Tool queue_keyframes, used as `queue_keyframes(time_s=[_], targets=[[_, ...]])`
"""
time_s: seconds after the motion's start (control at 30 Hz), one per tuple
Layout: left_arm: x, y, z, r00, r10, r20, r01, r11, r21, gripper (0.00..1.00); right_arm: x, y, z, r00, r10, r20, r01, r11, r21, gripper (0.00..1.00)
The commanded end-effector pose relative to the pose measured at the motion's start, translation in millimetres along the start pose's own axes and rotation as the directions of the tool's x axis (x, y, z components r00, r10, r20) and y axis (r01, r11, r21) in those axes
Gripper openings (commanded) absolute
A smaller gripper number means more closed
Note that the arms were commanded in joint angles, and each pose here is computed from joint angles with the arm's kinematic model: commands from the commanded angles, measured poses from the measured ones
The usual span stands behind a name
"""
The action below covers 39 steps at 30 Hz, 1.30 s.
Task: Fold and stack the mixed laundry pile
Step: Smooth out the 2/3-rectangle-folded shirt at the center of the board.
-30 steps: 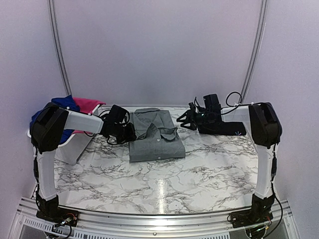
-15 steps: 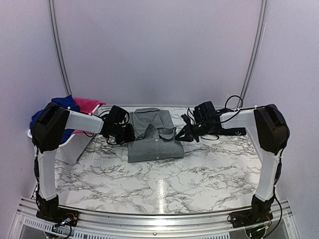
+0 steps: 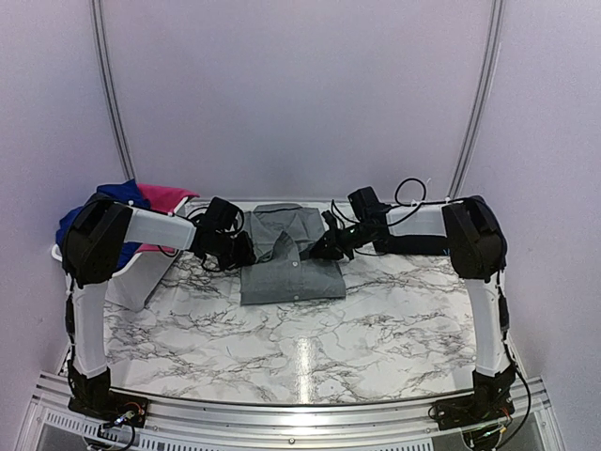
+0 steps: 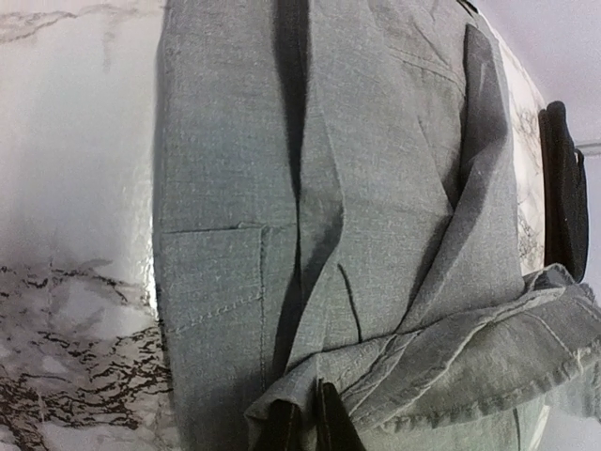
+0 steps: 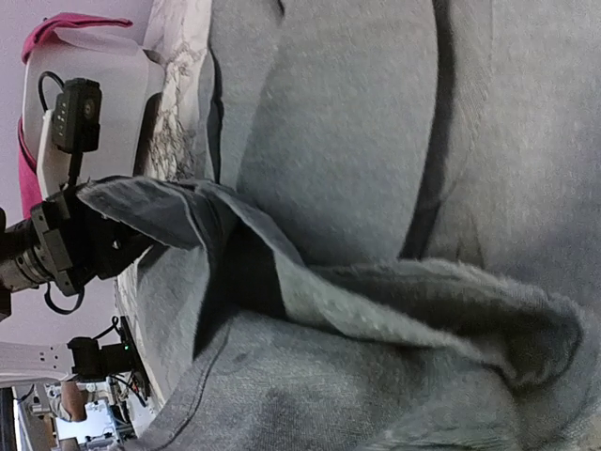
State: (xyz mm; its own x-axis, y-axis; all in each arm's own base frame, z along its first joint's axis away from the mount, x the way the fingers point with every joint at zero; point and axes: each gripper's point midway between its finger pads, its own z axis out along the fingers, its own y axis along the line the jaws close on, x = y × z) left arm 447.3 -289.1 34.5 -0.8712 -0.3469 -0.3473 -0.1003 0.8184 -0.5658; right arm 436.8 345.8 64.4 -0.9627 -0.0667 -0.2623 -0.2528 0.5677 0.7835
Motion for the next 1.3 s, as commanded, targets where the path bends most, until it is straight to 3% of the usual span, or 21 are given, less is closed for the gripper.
queue_keyframes(time_s=[0.0, 0.1, 0.23, 0.33, 0.43, 0.67, 1.07, 1.27], targets=[[-9, 1, 1, 1.0, 0.007, 0.0, -0.007, 1.0, -0.005, 0.16, -19, 6, 4, 1.0, -0.01, 0.024, 0.01, 1.0, -0.016, 0.09], [-21, 0, -7, 1.0, -0.001, 0.027, 0.001, 1.0, 0.0, 0.34, -16, -4, 13, 1.0, 0.013, 0.013, -0.013, 1.0, -0.025, 0.11], [-55, -7, -42, 0.993, 0.0, 0.122, -0.003, 1.0, 0.025, 0.66, -15, -16, 23, 0.999, 0.035, 0.012, -0.035, 0.999, -0.026, 0.16], [-65, -27, -72, 0.984, 0.063, 0.165, -0.076, 0.995, 0.072, 0.83, -14, -24, 22, 0.999, 0.048, 0.016, -0.048, 0.999, -0.014, 0.28], [-50, -34, -85, 0.986, 0.099, 0.132, -0.114, 0.987, 0.115, 0.96, -19, -13, 13, 0.999, 0.037, 0.036, -0.035, 0.998, -0.047, 0.31], [-17, -28, -90, 0.99, 0.111, 0.084, -0.122, 0.984, 0.127, 0.99, -34, 23, 0, 0.998, 0.006, 0.065, 0.003, 0.989, -0.145, 0.25], [-32, -42, -98, 0.985, 0.111, 0.131, -0.129, 0.981, 0.142, 0.99, -37, 28, 24, 0.999, 0.04, 0.0, -0.039, 0.971, -0.234, 0.19], [-44, -79, -119, 0.955, 0.224, 0.197, -0.262, 0.945, 0.197, 0.99, -38, 21, 38, 0.997, 0.079, -0.006, -0.078, 0.968, -0.24, 0.17]])
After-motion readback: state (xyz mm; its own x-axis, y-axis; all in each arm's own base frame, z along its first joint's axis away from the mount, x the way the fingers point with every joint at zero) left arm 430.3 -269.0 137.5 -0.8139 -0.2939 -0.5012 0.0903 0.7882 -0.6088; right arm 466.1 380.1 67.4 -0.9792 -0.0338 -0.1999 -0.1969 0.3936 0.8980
